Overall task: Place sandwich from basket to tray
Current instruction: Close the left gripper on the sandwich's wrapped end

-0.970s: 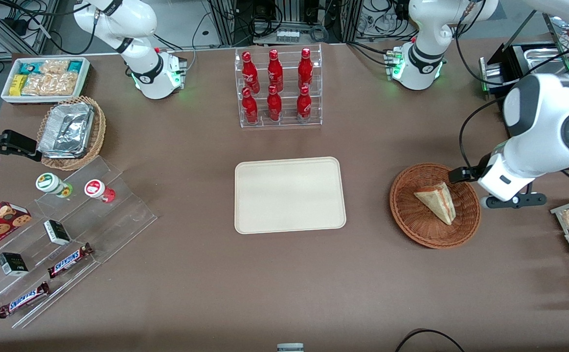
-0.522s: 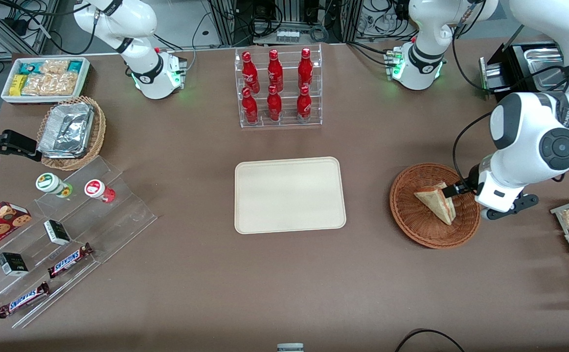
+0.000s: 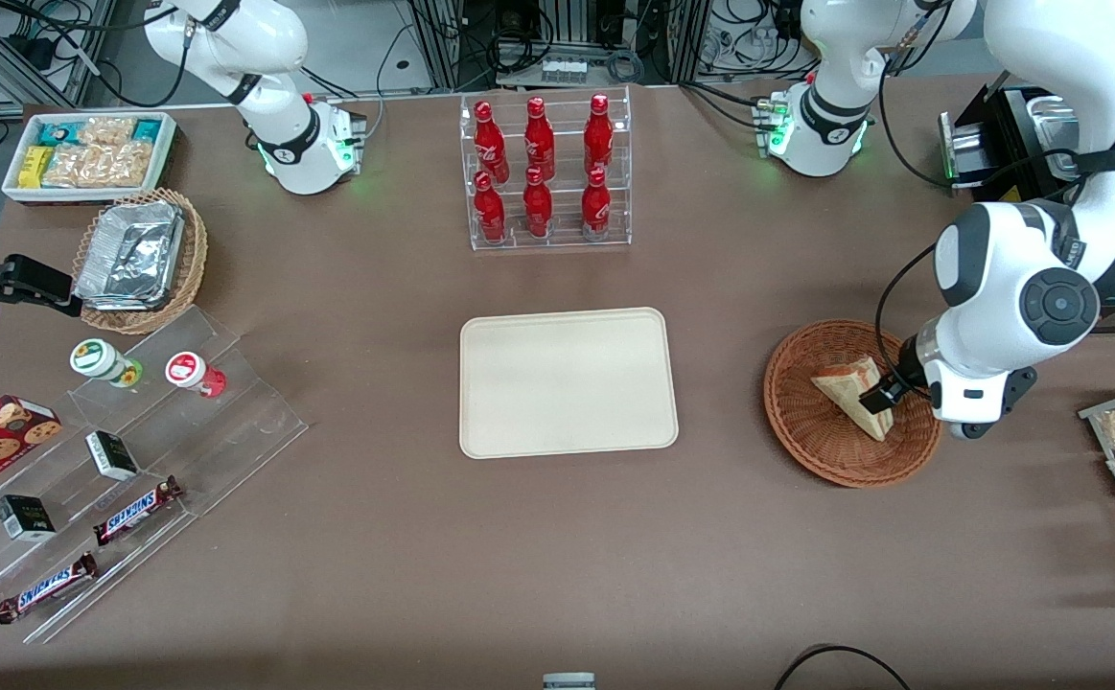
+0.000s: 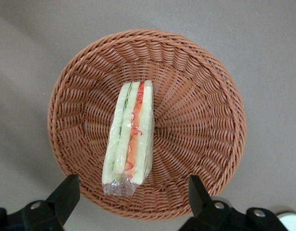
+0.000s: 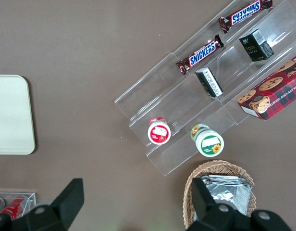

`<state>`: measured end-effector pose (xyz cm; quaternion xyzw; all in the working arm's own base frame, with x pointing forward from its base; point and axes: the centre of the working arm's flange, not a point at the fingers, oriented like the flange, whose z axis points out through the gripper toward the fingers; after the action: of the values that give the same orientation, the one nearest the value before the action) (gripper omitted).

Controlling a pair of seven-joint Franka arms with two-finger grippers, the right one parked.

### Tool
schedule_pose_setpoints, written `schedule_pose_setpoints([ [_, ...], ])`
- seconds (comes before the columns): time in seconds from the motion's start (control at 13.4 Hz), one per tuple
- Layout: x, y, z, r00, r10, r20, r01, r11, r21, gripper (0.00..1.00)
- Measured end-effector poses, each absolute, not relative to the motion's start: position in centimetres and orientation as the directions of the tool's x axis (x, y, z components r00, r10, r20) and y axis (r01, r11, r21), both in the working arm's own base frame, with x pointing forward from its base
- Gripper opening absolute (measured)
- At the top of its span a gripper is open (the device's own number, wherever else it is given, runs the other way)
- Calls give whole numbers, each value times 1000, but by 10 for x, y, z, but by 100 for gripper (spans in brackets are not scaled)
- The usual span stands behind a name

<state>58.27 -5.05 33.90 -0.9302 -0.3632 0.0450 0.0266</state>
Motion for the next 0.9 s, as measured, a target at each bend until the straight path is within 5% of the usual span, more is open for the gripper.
schedule_pose_setpoints([
  [0.9, 551, -49, 281, 704, 709, -36, 708, -705, -50, 100],
])
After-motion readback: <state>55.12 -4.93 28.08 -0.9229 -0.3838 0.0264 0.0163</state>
